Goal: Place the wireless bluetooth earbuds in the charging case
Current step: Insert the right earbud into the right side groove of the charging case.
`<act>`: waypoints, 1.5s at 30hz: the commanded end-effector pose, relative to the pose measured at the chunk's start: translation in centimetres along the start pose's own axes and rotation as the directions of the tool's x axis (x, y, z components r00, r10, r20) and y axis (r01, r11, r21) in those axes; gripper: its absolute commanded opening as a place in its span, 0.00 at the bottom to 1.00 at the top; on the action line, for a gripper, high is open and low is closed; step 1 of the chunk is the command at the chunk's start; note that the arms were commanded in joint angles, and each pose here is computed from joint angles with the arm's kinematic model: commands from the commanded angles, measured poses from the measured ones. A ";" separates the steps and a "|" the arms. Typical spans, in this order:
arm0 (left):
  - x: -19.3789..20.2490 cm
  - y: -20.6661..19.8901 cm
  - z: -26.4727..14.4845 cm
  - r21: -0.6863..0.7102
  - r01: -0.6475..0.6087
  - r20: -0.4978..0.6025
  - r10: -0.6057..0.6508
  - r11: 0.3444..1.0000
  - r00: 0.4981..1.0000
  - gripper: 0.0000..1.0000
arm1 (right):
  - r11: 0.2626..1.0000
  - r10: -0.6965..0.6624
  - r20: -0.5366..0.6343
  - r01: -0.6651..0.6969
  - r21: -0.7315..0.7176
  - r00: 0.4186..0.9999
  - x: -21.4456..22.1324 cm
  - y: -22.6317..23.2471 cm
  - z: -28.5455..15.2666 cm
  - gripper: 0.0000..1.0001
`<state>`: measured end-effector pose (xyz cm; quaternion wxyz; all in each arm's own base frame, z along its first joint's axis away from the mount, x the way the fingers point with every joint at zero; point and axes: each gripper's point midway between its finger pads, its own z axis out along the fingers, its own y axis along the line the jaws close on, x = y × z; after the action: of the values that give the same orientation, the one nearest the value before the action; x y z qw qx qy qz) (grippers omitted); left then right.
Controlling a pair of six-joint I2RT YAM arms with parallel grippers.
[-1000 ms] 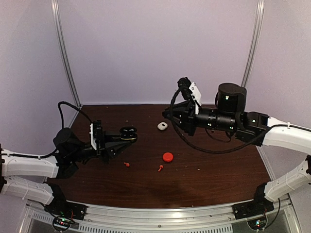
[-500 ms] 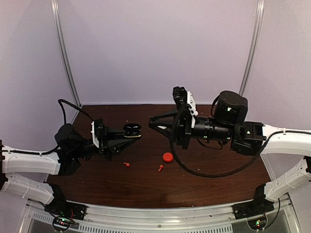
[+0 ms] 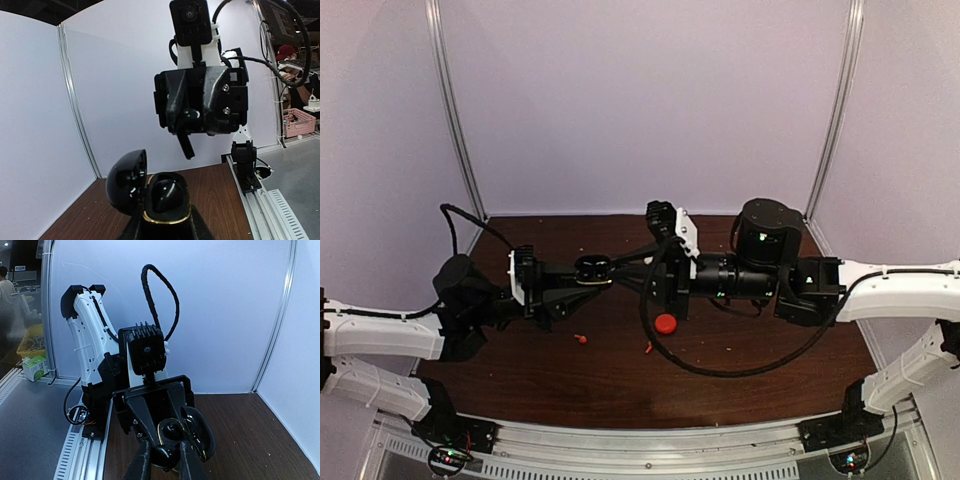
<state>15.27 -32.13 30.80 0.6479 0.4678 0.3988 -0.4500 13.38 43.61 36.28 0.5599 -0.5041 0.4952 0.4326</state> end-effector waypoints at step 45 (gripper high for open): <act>-2.6 0.6 -0.1 -0.045 0.006 0.096 -0.002 0.999 0.995 0.00 | 0.996 -0.034 -0.013 0.035 0.080 0.999 1.9 -1.4 1.4 0.13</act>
<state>15.42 -32.29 30.62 0.6395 0.4568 0.4135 -0.4597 15.42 44.79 35.55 0.5909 -0.4846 0.5029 0.4038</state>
